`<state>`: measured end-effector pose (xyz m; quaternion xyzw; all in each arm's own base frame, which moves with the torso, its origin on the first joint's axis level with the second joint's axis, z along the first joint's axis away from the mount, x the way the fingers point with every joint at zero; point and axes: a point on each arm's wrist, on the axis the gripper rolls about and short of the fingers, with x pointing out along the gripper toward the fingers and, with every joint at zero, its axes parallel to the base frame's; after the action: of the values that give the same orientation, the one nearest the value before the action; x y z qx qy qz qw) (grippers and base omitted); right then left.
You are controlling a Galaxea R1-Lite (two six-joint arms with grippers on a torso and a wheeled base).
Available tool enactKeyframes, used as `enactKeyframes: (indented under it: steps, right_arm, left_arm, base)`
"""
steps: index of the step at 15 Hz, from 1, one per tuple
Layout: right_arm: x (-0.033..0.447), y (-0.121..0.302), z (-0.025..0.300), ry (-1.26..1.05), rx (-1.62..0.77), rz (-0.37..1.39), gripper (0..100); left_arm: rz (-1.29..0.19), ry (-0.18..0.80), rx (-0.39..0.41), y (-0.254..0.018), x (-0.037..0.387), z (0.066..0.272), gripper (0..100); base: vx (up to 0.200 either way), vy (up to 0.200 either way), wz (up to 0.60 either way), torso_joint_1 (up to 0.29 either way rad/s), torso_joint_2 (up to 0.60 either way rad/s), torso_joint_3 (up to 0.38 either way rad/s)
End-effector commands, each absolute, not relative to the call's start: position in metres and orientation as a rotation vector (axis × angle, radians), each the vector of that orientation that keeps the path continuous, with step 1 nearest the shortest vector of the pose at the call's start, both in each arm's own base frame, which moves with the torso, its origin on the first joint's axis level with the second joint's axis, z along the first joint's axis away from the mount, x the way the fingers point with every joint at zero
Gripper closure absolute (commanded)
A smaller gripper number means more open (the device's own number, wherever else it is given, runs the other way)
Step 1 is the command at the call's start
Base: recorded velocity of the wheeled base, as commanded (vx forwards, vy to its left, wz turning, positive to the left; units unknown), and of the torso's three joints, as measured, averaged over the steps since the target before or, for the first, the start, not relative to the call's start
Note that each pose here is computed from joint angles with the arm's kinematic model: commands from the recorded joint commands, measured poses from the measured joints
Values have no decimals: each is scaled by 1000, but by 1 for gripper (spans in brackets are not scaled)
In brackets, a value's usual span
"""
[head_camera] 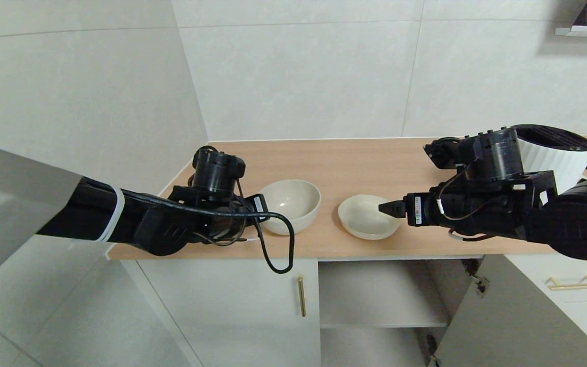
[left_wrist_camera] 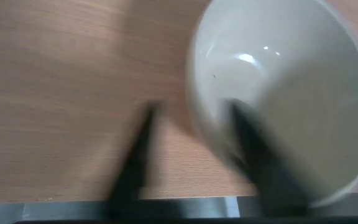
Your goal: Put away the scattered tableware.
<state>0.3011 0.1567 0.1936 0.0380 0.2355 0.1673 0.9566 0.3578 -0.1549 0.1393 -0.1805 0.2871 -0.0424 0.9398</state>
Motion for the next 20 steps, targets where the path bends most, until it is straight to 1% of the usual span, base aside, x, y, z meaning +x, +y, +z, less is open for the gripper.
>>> enactKeyframes:
  steps: [1, 6, 11, 12, 13, 14, 20]
  right_arm:
    - [301, 157, 194, 477, 77, 340, 0]
    - [306, 159, 191, 484, 77, 324, 0]
    - [324, 166, 173, 501, 36, 199, 0]
    - [326, 167, 169, 505, 30, 184, 0]
    - [337, 170, 158, 511, 9, 122, 0]
    - [342, 172, 152, 516, 7, 99, 0]
    - [363, 175, 139, 527, 80, 54, 0]
  left_arm:
    - [-88, 578, -372, -155, 357, 143, 100]
    - [-93, 542, -384, -150, 347, 159, 100]
    - [-107, 526, -389, -144, 333, 171, 100]
    - [-107, 526, -389, -144, 332, 171, 100]
    - [-108, 528, -387, -143, 330, 171, 100]
    - [-108, 530, -387, -143, 330, 171, 100]
    - [-108, 528, -389, -142, 328, 172, 100]
  base:
    - [0, 0, 0, 0, 0, 0]
    - [0, 0, 0, 0, 0, 0]
    - [0, 0, 0, 0, 0, 0]
    - [0, 0, 0, 0, 0, 0]
    - [0, 0, 0, 0, 0, 0]
    - [0, 0, 0, 0, 0, 0]
    - [0, 0, 0, 0, 0, 0]
